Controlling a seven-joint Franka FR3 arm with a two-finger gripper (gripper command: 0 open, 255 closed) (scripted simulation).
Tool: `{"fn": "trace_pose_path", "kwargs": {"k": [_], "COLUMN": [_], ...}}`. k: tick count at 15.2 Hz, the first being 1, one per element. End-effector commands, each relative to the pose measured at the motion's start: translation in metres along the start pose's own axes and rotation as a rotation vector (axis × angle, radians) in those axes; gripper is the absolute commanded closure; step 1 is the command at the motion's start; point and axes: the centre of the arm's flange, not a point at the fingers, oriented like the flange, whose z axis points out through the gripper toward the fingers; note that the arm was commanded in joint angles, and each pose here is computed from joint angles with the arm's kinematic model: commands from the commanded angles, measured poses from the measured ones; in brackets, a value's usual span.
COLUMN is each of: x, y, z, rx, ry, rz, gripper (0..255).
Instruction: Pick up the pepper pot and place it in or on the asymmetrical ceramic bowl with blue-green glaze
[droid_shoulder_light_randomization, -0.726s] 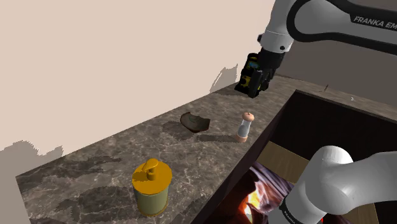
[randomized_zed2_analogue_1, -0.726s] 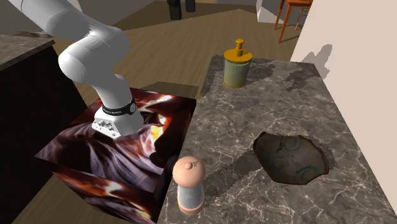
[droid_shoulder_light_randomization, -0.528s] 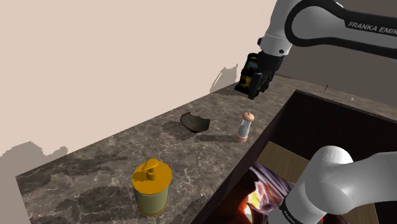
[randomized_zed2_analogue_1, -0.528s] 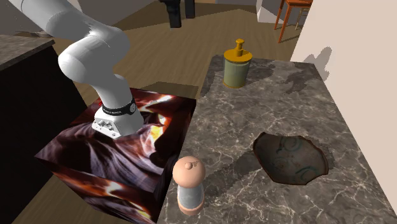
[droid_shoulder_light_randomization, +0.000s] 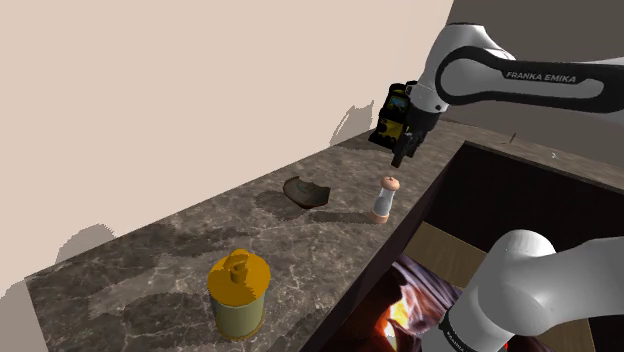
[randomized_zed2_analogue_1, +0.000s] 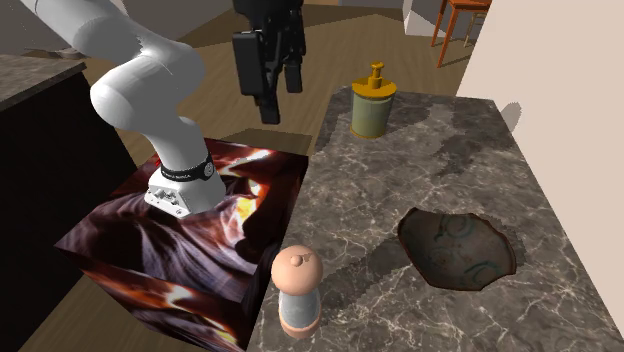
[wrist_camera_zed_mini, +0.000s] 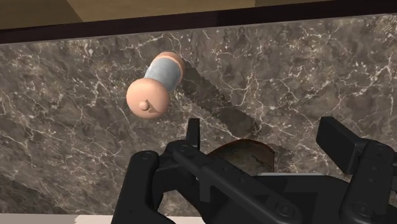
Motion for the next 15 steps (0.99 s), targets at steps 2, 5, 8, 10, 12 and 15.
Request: {"fn": "trace_pose_path", "kwargs": {"k": [2,5,8,10,12,15], "x": [-0.002,0.0,0.003,0.005,0.008,0.01], "y": [0.029,0.059,0.088,0.108,0.127,0.141], "z": [0.027,0.054,0.082,0.101,0.12,0.14], "rx": [0.011,0.023,0.035,0.043,0.051,0.057], "ry": [0.016,0.029,0.041,0.05,0.059,0.065], "rz": [-0.009,-0.016,-0.023,-0.027,-0.032,-0.035], "gripper": [0,0,0,0,0,0]}}
